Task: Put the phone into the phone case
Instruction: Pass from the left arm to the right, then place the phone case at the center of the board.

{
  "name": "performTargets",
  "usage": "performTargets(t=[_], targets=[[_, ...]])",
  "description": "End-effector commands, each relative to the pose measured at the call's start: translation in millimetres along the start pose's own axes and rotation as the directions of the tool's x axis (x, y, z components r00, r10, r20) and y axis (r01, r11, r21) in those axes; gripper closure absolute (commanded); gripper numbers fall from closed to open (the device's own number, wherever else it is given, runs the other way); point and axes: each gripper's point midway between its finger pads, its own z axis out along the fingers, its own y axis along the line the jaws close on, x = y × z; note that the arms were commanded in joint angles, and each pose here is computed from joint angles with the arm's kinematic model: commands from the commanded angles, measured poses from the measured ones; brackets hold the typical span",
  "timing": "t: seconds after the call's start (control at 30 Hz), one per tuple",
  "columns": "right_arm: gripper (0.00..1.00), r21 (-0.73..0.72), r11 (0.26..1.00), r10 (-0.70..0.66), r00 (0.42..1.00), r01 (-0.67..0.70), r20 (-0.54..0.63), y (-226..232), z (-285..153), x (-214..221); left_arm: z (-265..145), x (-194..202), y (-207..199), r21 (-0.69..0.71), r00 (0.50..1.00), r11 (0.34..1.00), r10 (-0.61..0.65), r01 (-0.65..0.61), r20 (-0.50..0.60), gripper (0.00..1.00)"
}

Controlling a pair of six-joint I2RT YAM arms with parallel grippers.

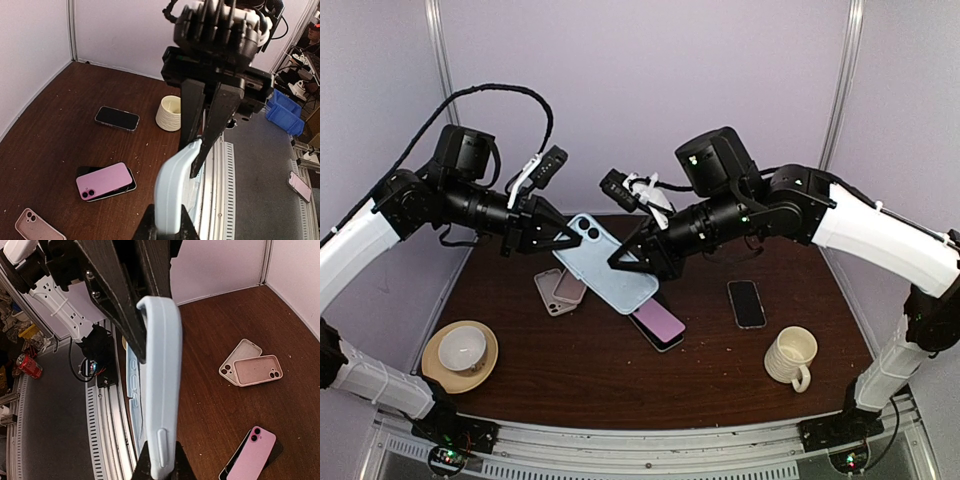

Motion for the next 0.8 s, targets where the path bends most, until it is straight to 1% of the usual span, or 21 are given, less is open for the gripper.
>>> performTargets(t=[0.0, 0.03, 0.07, 0.1, 0.13, 0.17, 0.2, 0.27, 0.3, 0.37, 0.4, 0.43, 0.47, 0.5, 0.53, 0.6, 0.7, 0.77], targets=[[1.0, 0.008, 0.998, 0.057, 0.997, -0.058, 0.044, -6, -5, -13, -8, -15, -14, 0.039, 0.997, 0.997, 0.062, -0.064, 0.046, 1.0], [1.0, 0.014, 0.997, 0.075, 0.996, -0.076, 0.048, -8, -6, -12, -8, -16, -14, 0.036, 0.997, 0.998, 0.059, -0.06, 0.047, 1.0], [1.0, 0.026, 0.994, 0.104, 0.993, -0.106, 0.049, -11, -6, -10, -8, -15, -10, 0.014, 0.998, 0.999, 0.05, -0.05, 0.043, 0.94], [1.0, 0.046, 0.989, 0.137, 0.989, -0.139, 0.052, -16, -6, -8, -8, -14, -5, -0.015, 0.999, 0.999, 0.035, -0.034, 0.037, 0.72], [1.0, 0.071, 0.981, 0.176, 0.983, -0.179, 0.049, -21, -6, -2, -8, -12, 3, -0.061, 0.999, 0.998, 0.013, -0.011, 0.029, 0.47], [1.0, 0.106, 0.969, 0.219, 0.974, -0.223, 0.049, -27, -5, 4, -9, -9, 12, -0.112, 1.0, 0.993, -0.019, 0.021, 0.021, 0.3], [1.0, 0.147, 0.951, 0.268, 0.962, -0.272, 0.052, -35, -4, 13, -9, -3, 23, -0.169, 0.999, 0.984, -0.052, 0.053, 0.011, 0.19], [1.0, 0.22, 0.903, 0.368, 0.929, -0.37, 0.053, -50, 1, 39, -9, 12, 41, -0.269, 0.994, 0.958, -0.105, 0.098, -0.011, 0.08], [1.0, 0.238, 0.876, 0.42, 0.906, -0.42, 0.056, -54, 5, 52, -10, 20, 50, -0.319, 0.991, 0.94, -0.133, 0.119, -0.022, 0.05], [1.0, 0.26, 0.809, 0.529, 0.846, -0.527, 0.067, -61, 17, 78, -10, 37, 64, -0.394, 0.98, 0.905, -0.193, 0.16, -0.043, 0.03], [1.0, 0.254, 0.773, 0.584, 0.809, -0.581, 0.074, -62, 25, 90, -9, 45, 70, -0.42, 0.971, 0.887, -0.234, 0.192, -0.048, 0.02], [1.0, 0.245, 0.722, 0.649, 0.756, -0.647, 0.084, -63, 33, 101, -8, 52, 74, -0.44, 0.963, 0.872, -0.264, 0.215, -0.052, 0.02], [1.0, 0.243, 0.693, 0.681, 0.727, -0.679, 0.089, -65, 40, 113, -6, 59, 77, -0.45, 0.955, 0.861, -0.292, 0.236, -0.058, 0.02], [1.0, 0.229, 0.636, 0.735, 0.669, -0.737, 0.109, -66, 47, 121, -3, 67, 79, -0.455, 0.945, 0.852, -0.321, 0.259, -0.064, 0.03], [1.0, 0.212, 0.606, 0.762, 0.636, -0.767, 0.121, -65, 55, 129, 0, 74, 79, -0.455, 0.936, 0.846, -0.344, 0.276, -0.072, 0.02], [1.0, 0.192, 0.566, 0.794, 0.592, -0.802, 0.135, -59, 68, 142, 5, 90, 81, -0.459, 0.92, 0.833, -0.384, 0.307, -0.082, 0.02], [1.0, 0.232, 0.526, 0.816, 0.562, -0.818, 0.133, -49, 83, 167, 7, 106, 82, -0.471, 0.911, 0.821, -0.405, 0.322, -0.082, 0.03], [1.0, 0.198, 0.481, 0.85, 0.509, -0.854, 0.135, -41, 94, 180, 4, 114, 83, -0.491, 0.912, 0.808, -0.406, 0.326, -0.062, 0.03]])
